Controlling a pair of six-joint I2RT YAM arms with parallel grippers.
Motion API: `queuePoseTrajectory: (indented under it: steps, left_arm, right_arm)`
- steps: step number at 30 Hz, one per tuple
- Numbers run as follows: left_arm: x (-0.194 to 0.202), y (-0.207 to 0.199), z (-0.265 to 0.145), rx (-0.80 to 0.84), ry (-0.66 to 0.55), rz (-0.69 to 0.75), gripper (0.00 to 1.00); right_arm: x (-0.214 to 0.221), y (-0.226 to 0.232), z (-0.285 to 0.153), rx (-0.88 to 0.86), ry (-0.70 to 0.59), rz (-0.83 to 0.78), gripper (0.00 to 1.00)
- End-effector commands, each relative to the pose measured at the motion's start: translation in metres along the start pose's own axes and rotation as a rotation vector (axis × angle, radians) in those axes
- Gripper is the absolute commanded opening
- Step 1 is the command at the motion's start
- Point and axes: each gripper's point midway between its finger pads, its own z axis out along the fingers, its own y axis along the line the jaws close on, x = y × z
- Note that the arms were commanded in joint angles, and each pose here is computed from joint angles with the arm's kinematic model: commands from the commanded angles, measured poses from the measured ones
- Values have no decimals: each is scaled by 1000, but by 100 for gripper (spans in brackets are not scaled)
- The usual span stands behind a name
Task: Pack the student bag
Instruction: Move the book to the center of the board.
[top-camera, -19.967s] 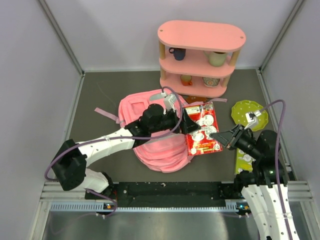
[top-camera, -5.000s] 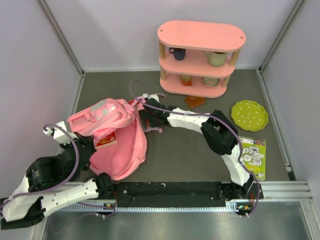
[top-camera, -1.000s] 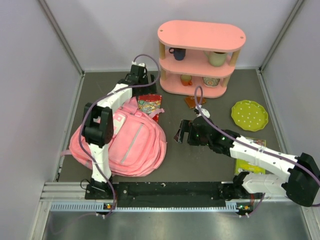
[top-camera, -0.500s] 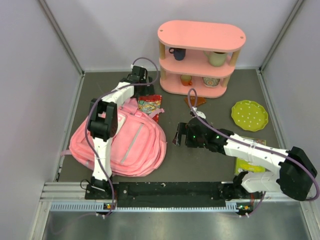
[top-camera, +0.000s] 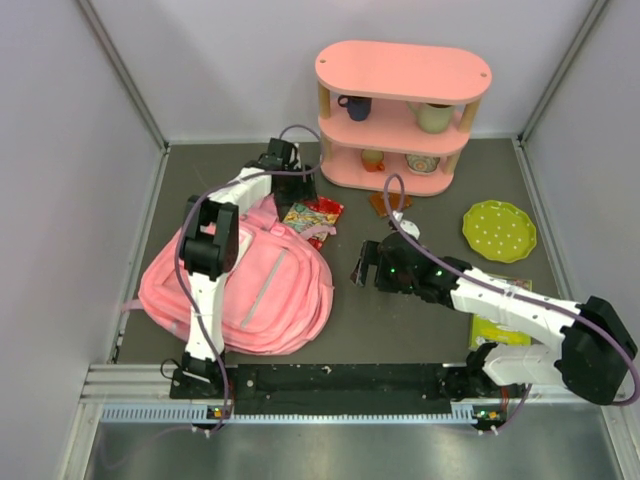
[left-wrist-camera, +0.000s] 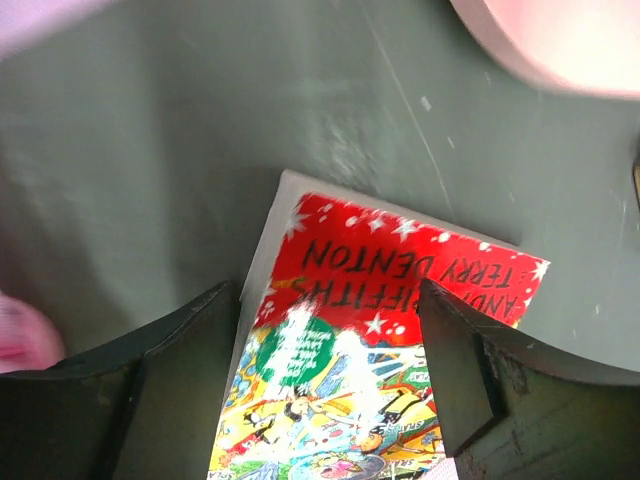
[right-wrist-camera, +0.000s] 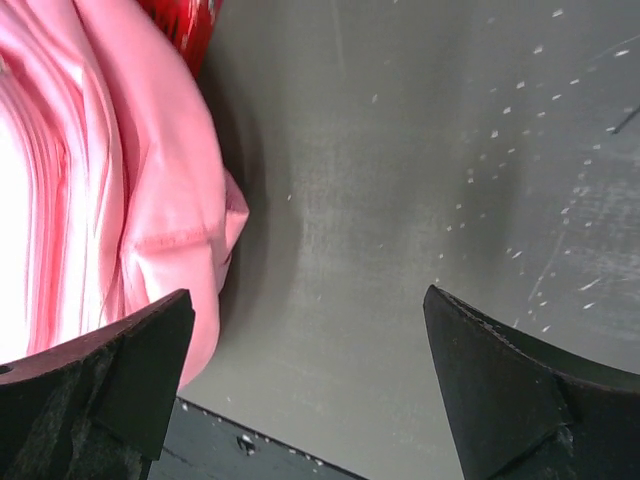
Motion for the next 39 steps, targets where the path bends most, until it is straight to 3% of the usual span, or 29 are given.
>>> queuePoseTrajectory:
  steps: [1,14,20,25,30,34,37,39]
  left_arm:
    - [49,-76,-22,196,118,76,76]
    - [187,-183,-34,357,323,130,72]
    - [225,-237,-56,475,370,157,70]
    - [196,-244,-85,455,228,184,74]
    - [129,-221,-156,300,-71,200,89]
    - [96,-182,-208,164,-280,120,94]
    - [88,-130,-246,-1,-409,21,96]
    - [105,-85,-263,-108,-416,-72,96]
  right_arm:
    - [-24,-17,-9,47,-106,118,95]
    - [6,-74,-19,162,-121,308,96]
    - [4,-100,-46,175,-236,363,94]
    - [-12,-91,-81,23,-353,317,91]
    - [-10,-87,-94,-47,-366,284,89]
    - [-3,-64,-86,-119,-275,195,90]
    - [3,-47,-69,-125,-179,125,90]
    - [10,-47,-53,-68,-118,51,90]
